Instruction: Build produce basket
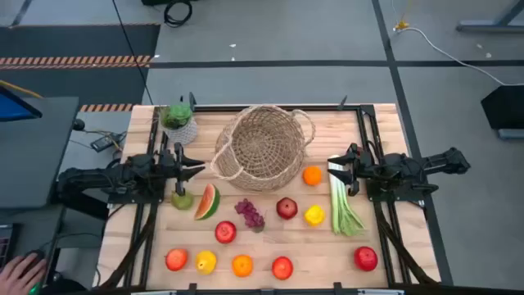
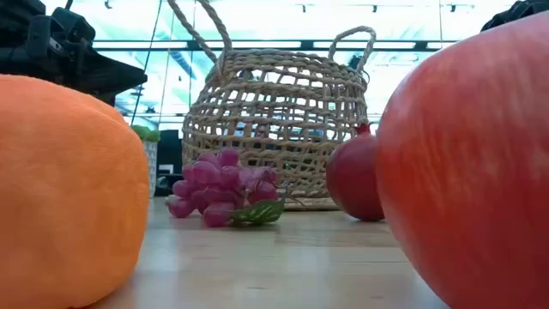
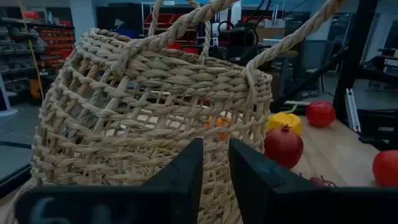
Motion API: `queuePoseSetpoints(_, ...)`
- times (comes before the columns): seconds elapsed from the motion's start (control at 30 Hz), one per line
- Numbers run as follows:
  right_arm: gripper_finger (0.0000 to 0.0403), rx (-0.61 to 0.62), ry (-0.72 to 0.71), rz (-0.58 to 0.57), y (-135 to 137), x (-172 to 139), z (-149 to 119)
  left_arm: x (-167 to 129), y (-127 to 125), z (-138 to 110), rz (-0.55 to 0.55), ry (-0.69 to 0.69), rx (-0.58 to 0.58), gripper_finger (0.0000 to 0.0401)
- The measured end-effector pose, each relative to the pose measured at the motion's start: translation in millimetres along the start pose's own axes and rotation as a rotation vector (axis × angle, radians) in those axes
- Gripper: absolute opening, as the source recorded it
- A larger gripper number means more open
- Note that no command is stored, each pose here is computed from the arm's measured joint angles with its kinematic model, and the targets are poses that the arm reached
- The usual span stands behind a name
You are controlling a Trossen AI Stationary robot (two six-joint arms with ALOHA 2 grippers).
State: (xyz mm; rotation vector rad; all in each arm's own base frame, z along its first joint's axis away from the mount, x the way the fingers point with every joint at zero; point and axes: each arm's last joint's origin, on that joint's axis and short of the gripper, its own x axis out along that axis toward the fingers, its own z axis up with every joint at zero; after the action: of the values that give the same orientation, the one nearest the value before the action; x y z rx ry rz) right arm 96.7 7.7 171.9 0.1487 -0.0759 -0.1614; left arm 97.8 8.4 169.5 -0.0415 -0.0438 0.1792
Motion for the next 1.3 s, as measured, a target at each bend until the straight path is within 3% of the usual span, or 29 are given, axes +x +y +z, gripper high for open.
queuePoseSetpoints(1.3, 0.0191, 0.0, -0.001, 0.0, 0.0, 0.0, 0.1, 0.0, 0.0, 0.0, 0.0, 0.0, 0.0, 0.0087)
